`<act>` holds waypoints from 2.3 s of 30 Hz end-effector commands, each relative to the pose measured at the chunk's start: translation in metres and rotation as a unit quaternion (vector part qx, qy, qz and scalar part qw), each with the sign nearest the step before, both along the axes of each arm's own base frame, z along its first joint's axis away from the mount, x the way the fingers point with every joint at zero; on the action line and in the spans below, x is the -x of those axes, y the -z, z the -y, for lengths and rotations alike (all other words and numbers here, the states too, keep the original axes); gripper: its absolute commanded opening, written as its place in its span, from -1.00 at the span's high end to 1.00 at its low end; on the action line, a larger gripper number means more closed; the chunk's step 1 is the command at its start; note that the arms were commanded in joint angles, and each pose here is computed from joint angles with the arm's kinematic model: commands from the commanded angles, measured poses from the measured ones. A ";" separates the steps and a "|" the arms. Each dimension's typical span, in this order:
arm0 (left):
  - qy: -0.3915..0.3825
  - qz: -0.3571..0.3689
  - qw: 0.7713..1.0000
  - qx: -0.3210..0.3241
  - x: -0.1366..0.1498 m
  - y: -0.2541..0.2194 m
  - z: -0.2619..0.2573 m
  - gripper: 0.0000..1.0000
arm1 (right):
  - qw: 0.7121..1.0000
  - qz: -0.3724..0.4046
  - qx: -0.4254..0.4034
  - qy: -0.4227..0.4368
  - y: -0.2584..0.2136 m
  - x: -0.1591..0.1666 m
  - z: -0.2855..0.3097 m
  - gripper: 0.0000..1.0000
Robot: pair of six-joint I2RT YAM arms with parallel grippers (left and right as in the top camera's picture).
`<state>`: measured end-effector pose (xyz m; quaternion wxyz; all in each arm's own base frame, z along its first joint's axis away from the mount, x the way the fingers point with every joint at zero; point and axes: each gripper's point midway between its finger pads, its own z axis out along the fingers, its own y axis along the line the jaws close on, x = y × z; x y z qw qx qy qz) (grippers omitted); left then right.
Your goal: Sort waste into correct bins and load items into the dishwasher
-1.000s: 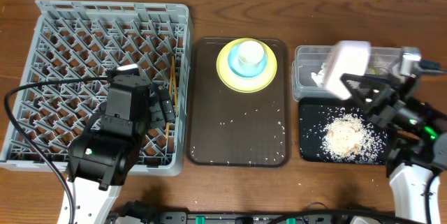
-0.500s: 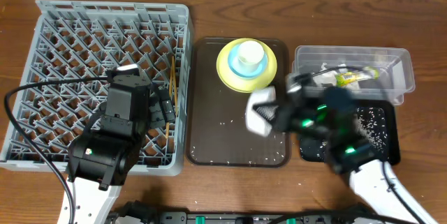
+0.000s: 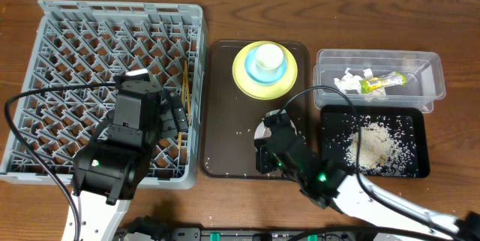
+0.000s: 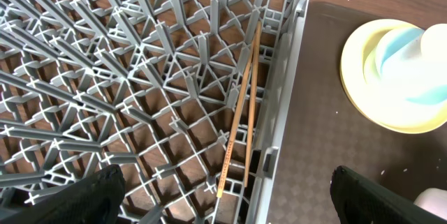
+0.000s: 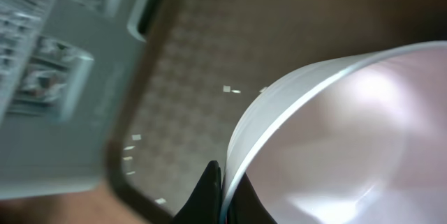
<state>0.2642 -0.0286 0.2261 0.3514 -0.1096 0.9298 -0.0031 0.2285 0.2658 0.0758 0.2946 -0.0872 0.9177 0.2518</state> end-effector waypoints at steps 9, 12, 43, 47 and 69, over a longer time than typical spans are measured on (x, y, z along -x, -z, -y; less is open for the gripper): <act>-0.008 0.003 1.000 0.002 -0.001 -0.002 -0.002 -0.89 | 1.000 0.024 0.009 -0.017 -0.010 -0.009 -0.013 0.50; -0.008 0.003 1.000 0.002 -0.001 -0.002 -0.002 -0.89 | 0.999 0.019 0.006 -0.030 -0.021 -0.011 -0.019 0.05; -0.007 0.003 1.000 0.002 -0.001 -0.002 -0.002 -0.89 | 0.853 -0.197 0.133 0.465 -0.087 -0.007 0.323 -0.72; -0.007 0.003 1.000 0.002 -0.001 -0.002 -0.002 -0.89 | 0.850 -0.205 0.135 0.466 -0.086 -0.004 0.324 -0.99; -0.007 0.003 1.000 0.002 -0.001 -0.002 -0.002 -0.89 | 0.850 -0.205 0.134 0.466 -0.086 -0.004 0.324 -0.98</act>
